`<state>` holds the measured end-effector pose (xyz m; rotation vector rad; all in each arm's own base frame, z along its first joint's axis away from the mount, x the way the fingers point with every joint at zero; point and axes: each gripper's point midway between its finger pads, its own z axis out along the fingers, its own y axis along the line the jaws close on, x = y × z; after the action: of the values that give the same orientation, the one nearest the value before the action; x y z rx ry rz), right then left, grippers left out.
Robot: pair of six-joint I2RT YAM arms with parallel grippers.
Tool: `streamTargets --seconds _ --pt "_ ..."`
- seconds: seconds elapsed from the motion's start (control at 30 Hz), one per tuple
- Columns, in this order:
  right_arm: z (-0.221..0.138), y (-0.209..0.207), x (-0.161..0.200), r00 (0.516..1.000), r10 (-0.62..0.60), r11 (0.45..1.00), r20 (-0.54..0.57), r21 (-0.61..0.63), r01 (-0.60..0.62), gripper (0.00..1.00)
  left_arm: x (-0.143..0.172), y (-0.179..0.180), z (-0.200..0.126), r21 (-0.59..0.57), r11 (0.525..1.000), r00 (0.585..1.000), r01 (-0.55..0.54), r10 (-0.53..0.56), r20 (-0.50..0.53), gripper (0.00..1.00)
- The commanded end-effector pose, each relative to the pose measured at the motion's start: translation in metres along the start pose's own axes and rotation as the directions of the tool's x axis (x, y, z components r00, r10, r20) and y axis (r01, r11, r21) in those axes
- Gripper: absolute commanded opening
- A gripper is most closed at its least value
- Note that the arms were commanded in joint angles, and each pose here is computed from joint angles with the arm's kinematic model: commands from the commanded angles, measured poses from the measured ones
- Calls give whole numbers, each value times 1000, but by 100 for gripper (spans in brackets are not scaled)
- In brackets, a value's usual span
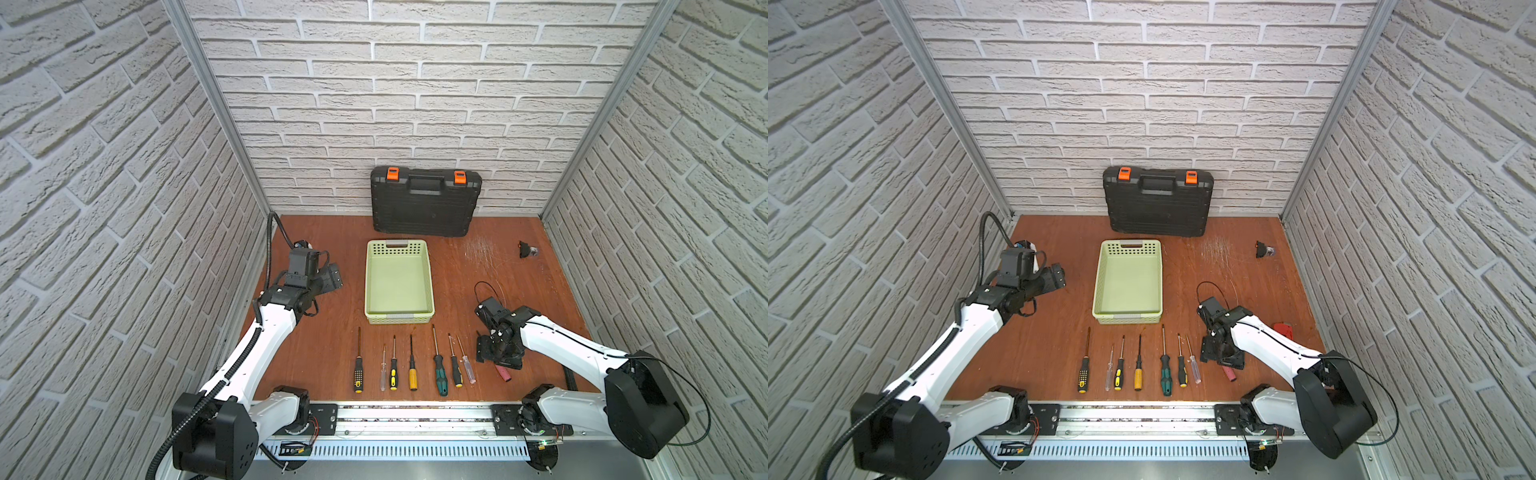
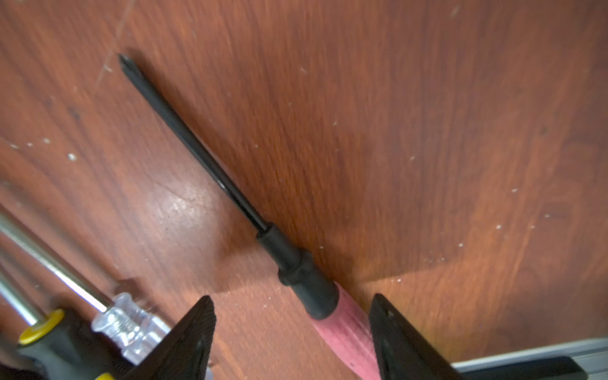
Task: Put the screwdriver in the bin
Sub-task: Pick up the screwdriver from the bottom-right of the table.
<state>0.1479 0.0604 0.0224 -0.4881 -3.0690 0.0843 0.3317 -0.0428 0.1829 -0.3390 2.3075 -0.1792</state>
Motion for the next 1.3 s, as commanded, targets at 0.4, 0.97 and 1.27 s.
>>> streamTargets --seconds 0.4,0.97,1.27 --pt "-1 12 15 988 -37 999 -148 -33 32 65 -12 7 -10 23 999 997 34 -36 72 96" --pt "-1 19 10 988 -71 997 -139 14 74 49 -22 9 -24 15 1000 994 16 -18 112 96" --pt "1 13 23 978 -94 994 -184 31 101 57 -25 11 -25 2 1000 992 12 -12 123 96"
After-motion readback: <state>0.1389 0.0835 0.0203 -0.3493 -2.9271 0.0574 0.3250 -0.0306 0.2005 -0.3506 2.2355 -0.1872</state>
